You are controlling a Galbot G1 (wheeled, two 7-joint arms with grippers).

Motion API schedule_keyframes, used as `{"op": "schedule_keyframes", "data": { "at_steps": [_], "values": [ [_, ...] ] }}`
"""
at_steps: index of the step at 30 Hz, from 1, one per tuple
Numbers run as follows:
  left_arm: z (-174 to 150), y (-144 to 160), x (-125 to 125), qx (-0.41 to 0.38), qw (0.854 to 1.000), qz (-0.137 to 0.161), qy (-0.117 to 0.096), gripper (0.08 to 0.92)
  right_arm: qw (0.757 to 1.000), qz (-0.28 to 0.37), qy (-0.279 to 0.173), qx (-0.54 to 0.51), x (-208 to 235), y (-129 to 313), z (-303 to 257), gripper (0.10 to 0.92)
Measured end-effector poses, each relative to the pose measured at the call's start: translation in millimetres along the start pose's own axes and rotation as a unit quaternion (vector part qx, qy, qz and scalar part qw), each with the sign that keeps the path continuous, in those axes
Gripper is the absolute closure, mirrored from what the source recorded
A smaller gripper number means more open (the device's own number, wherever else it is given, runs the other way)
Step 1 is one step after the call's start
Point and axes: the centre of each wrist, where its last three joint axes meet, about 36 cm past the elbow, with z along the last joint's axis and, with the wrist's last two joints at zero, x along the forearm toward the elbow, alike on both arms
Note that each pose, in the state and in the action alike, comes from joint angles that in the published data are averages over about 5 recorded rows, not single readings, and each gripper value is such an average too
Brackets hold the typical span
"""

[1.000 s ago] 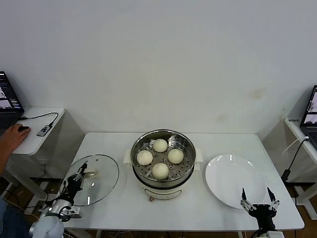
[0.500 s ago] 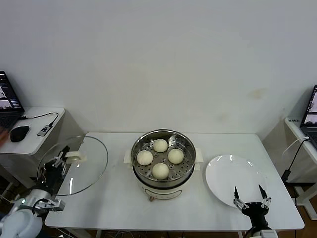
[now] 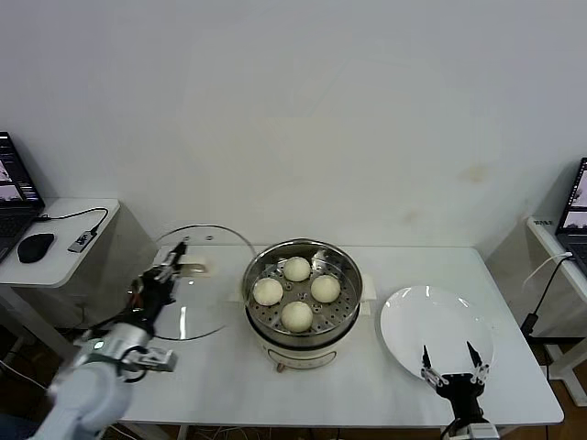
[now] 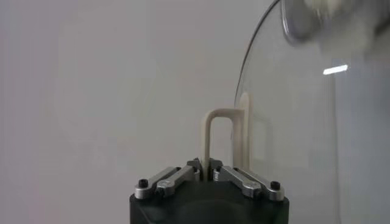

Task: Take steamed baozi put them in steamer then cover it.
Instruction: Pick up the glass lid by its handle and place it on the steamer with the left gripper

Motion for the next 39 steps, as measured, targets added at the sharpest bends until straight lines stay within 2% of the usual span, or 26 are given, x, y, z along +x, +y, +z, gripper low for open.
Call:
{"op": "schedule_keyframes", "data": {
  "at_steps": [7, 26, 39],
  "values": [
    [-47, -5, -24, 0.006, 1.0, 0.009, -0.011, 0.852, 1.0, 0.001, 0.009, 0.009, -4, 3, 7, 0.2],
    [-143, -30, -81, 0.017, 0.999, 0.04, 0.0, 0.852, 0.999, -0.004, 0.03, 0.024, -6, 10, 23, 0.2],
    [-188, -45, -96, 0.035, 0.998, 0.057, 0.002, 0.852, 0.999, -0.004, 0.034, 0.026, -7, 11, 28, 0.2]
  ]
}}
